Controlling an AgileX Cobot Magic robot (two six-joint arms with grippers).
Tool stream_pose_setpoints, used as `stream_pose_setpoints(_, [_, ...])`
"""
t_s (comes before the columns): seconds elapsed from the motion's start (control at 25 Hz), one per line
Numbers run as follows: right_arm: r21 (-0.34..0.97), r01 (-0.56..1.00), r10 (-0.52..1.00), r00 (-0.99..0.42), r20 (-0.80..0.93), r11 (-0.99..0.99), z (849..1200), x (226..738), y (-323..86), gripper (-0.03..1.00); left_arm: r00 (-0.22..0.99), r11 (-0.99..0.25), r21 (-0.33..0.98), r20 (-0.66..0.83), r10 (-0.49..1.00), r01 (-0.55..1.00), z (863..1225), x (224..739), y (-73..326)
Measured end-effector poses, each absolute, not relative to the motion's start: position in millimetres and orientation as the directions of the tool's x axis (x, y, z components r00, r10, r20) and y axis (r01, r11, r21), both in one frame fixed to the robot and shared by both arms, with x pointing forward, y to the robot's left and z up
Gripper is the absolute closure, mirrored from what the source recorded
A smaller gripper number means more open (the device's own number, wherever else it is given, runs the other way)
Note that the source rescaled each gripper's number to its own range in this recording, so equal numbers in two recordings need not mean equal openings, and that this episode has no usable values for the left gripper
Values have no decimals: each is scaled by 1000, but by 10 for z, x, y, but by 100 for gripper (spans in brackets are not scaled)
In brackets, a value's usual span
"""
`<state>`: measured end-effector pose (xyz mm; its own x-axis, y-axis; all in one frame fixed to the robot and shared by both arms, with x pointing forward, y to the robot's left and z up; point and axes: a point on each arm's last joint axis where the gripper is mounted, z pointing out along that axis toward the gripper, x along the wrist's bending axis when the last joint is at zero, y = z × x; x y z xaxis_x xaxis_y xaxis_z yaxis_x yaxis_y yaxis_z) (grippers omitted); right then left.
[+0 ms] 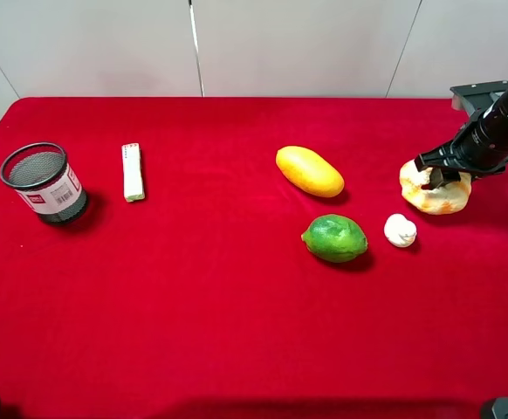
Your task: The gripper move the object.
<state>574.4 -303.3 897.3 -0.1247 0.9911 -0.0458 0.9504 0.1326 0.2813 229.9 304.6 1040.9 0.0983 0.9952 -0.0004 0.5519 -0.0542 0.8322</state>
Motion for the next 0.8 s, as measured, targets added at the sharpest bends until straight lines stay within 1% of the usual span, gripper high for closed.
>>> stream_pose_setpoints(0.2, [282, 949, 990, -129, -50, 138, 8973, 5745, -3035, 97, 98, -54, 832, 0, 995, 552, 10409, 2299, 3046])
stream_pose_setpoints(0.24, [284, 949, 990, -129, -50, 138, 8974, 5747, -3035, 94, 98, -54, 832, 0, 995, 552, 10409, 2299, 3046])
stream_pose_setpoints(0.28, [285, 949, 990, -129, -51, 138, 8974, 5748, -3035, 87, 98, -54, 832, 0, 995, 552, 10409, 2299, 3046])
stream_pose_setpoints(0.36, [287, 948, 990, -129, -51, 138, 8974, 5750, -3035, 69, 98, -54, 832, 0, 995, 552, 10409, 2299, 3046])
stream_pose_setpoints(0.44, [287, 948, 990, -129, -51, 138, 8974, 5750, -3035, 42, 98, -54, 832, 0, 995, 552, 10409, 2299, 3046])
stream_pose_setpoints(0.48, [287, 948, 990, -129, -51, 138, 8974, 5750, -3035, 27, 98, -54, 832, 0, 995, 552, 10409, 2299, 3046])
stream_pose_setpoints(0.52, [287, 948, 990, -129, -51, 138, 8974, 5750, -3035, 16, 98, -54, 832, 0, 995, 552, 10409, 2299, 3046])
stream_pose_setpoints(0.56, [287, 948, 990, -129, -51, 138, 8974, 5750, -3035, 8, 98, -54, 832, 0, 995, 552, 10409, 2299, 3046])
stream_pose_setpoints(0.64, [287, 948, 990, -129, -51, 138, 8974, 5750, -3035, -1, 98, -54, 832, 0, 995, 552, 10409, 2299, 3046])
stream_pose_setpoints(0.72, [287, 948, 990, -129, -51, 138, 8974, 5750, -3035, -3, 98, -54, 832, 0, 995, 552, 10409, 2299, 3046])
stream_pose_setpoints(0.8, [287, 948, 990, -129, -51, 138, 8974, 5750, -3035, -3, 98, -54, 832, 0, 995, 552, 10409, 2299, 3046])
